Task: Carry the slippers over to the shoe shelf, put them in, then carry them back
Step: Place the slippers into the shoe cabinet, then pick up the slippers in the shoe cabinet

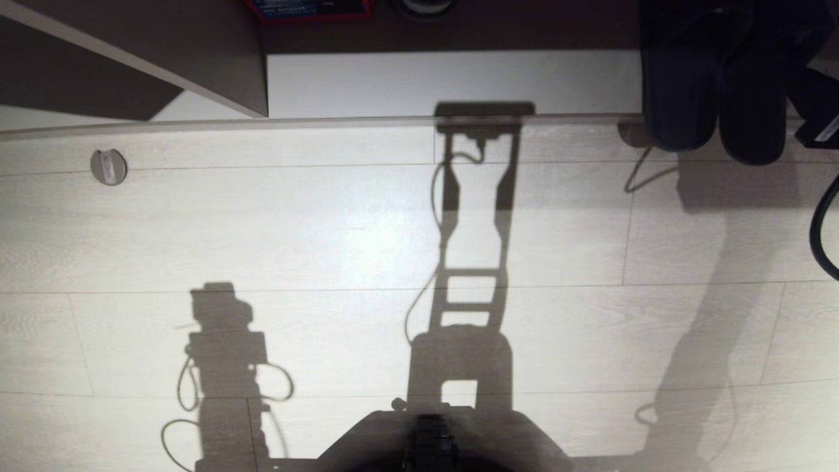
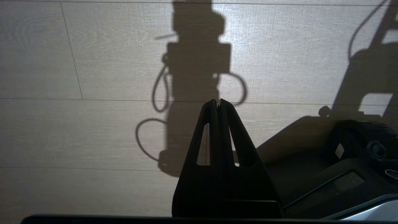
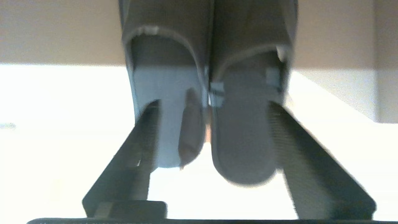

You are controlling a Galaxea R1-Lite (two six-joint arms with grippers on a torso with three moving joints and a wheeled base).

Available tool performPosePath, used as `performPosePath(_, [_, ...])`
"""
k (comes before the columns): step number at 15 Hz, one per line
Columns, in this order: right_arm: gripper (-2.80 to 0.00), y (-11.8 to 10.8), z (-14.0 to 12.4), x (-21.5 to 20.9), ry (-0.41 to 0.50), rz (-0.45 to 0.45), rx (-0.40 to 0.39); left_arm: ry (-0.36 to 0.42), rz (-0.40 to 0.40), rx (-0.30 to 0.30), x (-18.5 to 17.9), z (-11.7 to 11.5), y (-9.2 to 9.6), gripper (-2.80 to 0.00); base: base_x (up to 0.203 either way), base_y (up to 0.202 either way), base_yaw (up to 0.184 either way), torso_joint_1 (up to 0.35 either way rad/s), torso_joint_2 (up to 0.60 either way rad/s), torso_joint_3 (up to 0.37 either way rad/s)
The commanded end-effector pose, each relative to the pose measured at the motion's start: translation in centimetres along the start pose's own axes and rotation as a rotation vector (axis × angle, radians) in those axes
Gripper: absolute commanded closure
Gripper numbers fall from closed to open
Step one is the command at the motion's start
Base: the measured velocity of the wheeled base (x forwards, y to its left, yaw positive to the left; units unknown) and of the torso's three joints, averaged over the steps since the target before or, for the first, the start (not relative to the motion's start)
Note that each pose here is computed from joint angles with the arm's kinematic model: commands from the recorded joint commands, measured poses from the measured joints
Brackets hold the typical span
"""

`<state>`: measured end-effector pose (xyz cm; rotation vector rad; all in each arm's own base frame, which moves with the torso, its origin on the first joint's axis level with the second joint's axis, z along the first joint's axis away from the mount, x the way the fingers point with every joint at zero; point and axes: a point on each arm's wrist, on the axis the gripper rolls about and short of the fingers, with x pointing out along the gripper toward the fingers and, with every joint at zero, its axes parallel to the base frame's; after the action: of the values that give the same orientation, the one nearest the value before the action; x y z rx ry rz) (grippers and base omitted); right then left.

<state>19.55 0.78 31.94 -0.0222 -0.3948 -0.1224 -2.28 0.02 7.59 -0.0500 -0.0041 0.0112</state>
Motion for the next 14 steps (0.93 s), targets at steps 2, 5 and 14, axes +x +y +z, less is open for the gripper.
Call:
performPosePath(2, [0.00,-0.4,0.8,-2.4,-0.022,0.003,-0.021,-0.001,0.001,-0.001,0.0,0.0,0.0,0.00,0.000,0.000,0.000,0.000,0.00,0.000])
performPosePath(5, [0.00,-0.9,1.5,-5.0,-0.042,-0.009,-0.046,-0.001,0.001,-0.001,0.0,0.0,0.0,0.00,0.000,0.000,0.000,0.000,0.00,0.000])
performPosePath(14, [0.00,-2.7,-0.4,-15.3,0.084,-0.007,-0.077,-0.001,0.001,-0.001,0.0,0.0,0.0,0.00,0.000,0.000,0.000,0.000,0.00,0.000])
